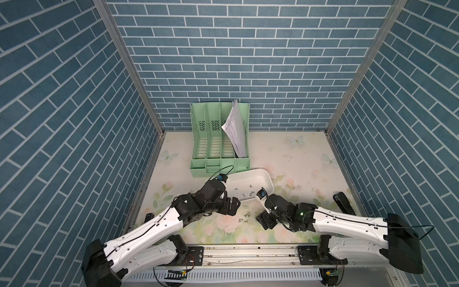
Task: Put the screws on the desktop into the storage box
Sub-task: Pick up the screw from the center of the board.
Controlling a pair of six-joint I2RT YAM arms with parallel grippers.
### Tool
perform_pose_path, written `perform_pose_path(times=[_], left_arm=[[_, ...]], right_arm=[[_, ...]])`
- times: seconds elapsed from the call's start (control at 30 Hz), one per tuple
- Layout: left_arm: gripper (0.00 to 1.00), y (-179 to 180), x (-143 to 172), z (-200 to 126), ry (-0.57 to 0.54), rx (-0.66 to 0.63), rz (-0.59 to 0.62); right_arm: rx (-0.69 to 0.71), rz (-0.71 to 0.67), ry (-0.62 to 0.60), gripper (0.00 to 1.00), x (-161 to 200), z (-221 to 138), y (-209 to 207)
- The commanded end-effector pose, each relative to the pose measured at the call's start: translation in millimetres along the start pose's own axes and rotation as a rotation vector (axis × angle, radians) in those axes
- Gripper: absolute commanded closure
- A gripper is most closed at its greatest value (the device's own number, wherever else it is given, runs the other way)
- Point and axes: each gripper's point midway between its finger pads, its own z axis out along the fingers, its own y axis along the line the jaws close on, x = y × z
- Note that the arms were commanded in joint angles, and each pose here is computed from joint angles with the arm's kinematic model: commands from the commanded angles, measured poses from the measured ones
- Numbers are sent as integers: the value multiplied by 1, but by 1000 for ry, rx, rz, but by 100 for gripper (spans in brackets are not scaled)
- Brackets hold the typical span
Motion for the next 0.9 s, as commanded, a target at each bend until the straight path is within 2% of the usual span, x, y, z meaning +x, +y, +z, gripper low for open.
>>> perform_pose_path(times=[0.0,0.3,0.47,0.87], left_arm=[[0,5,19,-4,53,12,-23],[0,7,28,-9,34,47,-34],[0,5,27,-11,29,63,-28],[0,0,27,-10,35,86,-9]], right_arm=[[26,28,-57,30,-19,4,4],[47,1,-20,47,-21,24,12],[45,-18,1,53,-24,34,18],[49,-57,56,60,-17,57,32]])
